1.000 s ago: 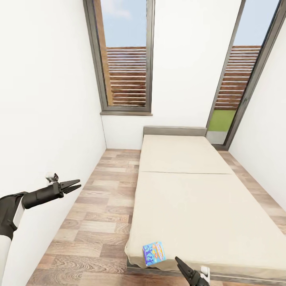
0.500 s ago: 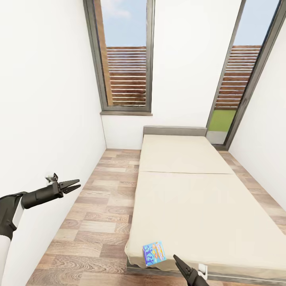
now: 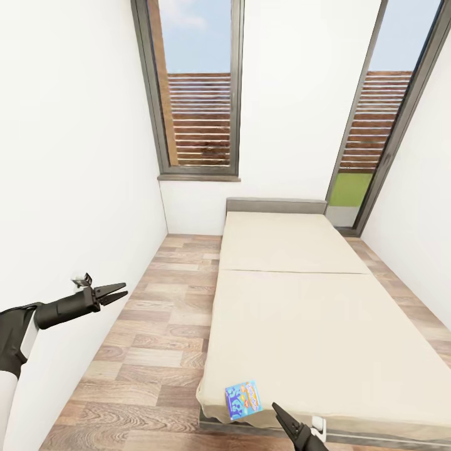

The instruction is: Put all the toys in the child's room - the three board games (two on the bed and one on the table), the two jigsaw puzzles on the table, and the tennis ball on the table - inside the toy box on the table in the child's room.

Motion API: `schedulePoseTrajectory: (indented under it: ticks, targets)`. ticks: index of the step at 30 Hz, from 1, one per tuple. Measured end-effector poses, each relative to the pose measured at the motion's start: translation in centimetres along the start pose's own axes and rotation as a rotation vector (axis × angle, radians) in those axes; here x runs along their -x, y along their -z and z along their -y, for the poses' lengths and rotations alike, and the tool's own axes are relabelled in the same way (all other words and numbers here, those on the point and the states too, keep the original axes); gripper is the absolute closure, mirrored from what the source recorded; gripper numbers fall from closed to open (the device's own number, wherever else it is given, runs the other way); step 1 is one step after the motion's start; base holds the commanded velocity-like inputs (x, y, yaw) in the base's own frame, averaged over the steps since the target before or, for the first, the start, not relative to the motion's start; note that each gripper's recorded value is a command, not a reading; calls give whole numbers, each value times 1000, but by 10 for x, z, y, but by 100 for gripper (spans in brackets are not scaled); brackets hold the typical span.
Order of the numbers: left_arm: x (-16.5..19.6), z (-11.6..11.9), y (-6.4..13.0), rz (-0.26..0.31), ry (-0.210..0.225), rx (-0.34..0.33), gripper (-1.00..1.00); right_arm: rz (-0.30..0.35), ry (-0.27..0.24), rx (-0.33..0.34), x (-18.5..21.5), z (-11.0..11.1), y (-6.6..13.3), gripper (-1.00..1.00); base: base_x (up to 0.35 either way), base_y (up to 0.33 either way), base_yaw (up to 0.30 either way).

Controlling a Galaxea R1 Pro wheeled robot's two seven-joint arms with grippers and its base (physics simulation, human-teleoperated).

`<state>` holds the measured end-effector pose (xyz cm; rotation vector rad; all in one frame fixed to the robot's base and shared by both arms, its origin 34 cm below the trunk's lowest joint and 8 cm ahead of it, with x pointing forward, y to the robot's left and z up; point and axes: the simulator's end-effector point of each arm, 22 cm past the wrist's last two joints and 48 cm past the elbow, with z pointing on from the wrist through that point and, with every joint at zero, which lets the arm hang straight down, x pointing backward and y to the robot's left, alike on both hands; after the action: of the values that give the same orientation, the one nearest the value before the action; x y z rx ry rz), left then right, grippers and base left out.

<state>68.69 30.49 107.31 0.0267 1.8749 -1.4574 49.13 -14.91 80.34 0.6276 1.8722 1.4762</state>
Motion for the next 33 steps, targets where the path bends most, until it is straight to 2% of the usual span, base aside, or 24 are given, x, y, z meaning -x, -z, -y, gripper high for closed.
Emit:
schedulePoseTrajectory:
  ticks: [8,13,17,20,22,25,33]
  targets:
    - [-3,-7,-2,0,0,-1,-100,7,-7,3,1,7,-4,-100,0,0,0]
    - [-5,-12,-3,0,0,-1,-100,3,-21,10,-10,8,-15,-100,0,0,0]
    - [-6,-16,-4,0,0,-1,-100,5,-30,-27,-18,17,-24,-100,0,0,0]
    - [-7,-19,-4,0,-1,0,-100,24,-9,-55,-16,26,-27,-100,0,0,0]
    - [-8,-21,-5,0,-1,0,-100,50,25,-66,-13,29,-30,-100,0,0,0]
    - [-10,-24,-6,0,-1,-1,-100,60,31,-72,-14,33,-32,-100,0,0,0]
    - [-13,-33,-6,1,-2,1,-100,49,-1,-74,-19,43,-36,-100,0,0,0]
